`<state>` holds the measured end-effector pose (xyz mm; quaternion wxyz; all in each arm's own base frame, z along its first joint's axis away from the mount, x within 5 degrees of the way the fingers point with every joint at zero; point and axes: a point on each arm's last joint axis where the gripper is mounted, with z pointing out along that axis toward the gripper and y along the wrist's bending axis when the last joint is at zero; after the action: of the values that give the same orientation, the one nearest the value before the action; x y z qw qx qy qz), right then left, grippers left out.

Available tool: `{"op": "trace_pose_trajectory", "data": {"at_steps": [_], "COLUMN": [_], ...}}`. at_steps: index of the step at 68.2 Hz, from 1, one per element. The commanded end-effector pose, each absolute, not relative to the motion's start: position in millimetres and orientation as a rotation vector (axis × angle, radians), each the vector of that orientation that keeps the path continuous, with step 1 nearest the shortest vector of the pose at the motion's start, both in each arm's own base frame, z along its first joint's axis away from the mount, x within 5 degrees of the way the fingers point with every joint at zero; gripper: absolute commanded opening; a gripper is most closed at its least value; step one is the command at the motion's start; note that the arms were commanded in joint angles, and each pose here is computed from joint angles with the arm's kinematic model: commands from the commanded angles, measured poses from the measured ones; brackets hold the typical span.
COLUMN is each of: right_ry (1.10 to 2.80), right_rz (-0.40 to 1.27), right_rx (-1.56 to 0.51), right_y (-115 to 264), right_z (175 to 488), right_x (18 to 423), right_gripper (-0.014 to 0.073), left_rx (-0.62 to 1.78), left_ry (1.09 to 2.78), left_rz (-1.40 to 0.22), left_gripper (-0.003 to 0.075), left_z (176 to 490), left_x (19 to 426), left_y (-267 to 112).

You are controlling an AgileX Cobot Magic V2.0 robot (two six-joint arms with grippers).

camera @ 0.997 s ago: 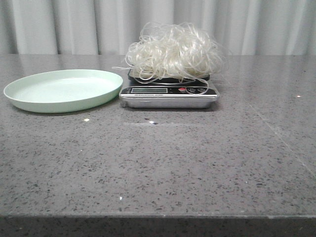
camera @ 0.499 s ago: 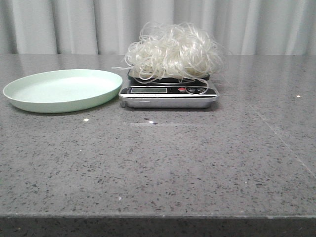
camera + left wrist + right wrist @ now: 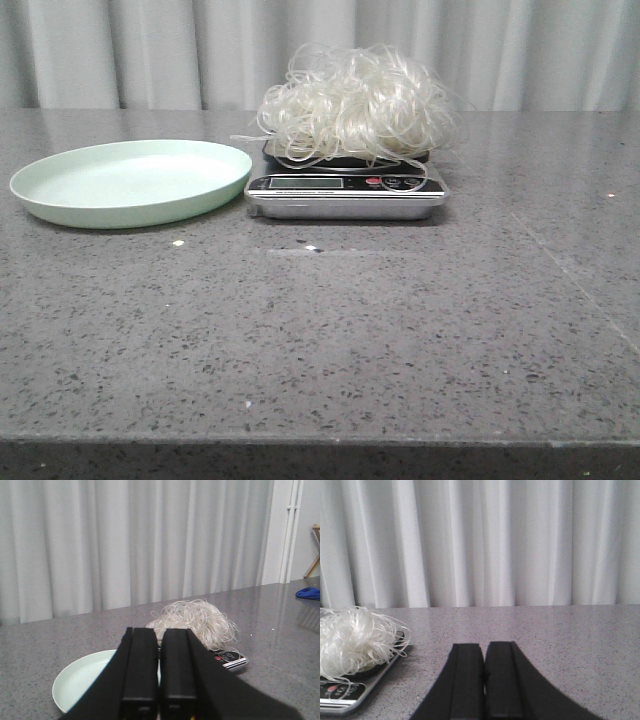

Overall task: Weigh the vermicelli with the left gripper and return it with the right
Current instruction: 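Reach the right gripper down and grasp the vermicelli on the scale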

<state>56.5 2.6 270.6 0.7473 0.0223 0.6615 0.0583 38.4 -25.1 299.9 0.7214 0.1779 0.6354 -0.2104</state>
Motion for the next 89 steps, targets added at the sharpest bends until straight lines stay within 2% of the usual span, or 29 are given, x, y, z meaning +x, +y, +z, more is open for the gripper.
{"op": "trace_pose_trajectory", "data": {"at_steps": [1,10,29,34,47,51,63,75,89], "right_ry": [1.481,1.632,1.667,1.677,1.731,1.762,1.886,2.026,2.175], "right_rz": [0.140,0.144,0.155,0.178,0.296,0.333,0.418,0.489,0.473], "right_rx": [0.057,0.060,0.072,0.046,-0.097,-0.149,-0.284,-0.318,-0.354], "right_y": [4,6,7,12,44,58,105,136,160], "right_z": [313,332,337,347,387,398,421,432,416], "right_x": [71,98,130,140,176,189,232,274,321], "right_gripper": [0.0158,0.0158,0.0163,0.0237,0.0544,0.0582,0.0591,0.0591,0.0591], "left_rx": [0.365,0.365,0.364,0.364,0.364,0.364,0.363,0.363,0.363], "left_ry": [1.312,1.312,1.310,1.310,1.310,1.310,1.308,1.308,1.308], "left_rz": [-0.478,-0.478,-0.478,-0.478,-0.478,-0.478,-0.478,-0.478,-0.478], "left_gripper": [0.0127,0.0127,0.0127,0.0127,0.0127,0.0127,0.0127,0.0127,0.0127], "left_z": [315,315,315,315,315,315,315,315,315], "left_x": [37,37,37,37,37,37,37,37,37], "left_y": [-24,-24,-24,-24,-24,-24,-24,-24,-24]}}
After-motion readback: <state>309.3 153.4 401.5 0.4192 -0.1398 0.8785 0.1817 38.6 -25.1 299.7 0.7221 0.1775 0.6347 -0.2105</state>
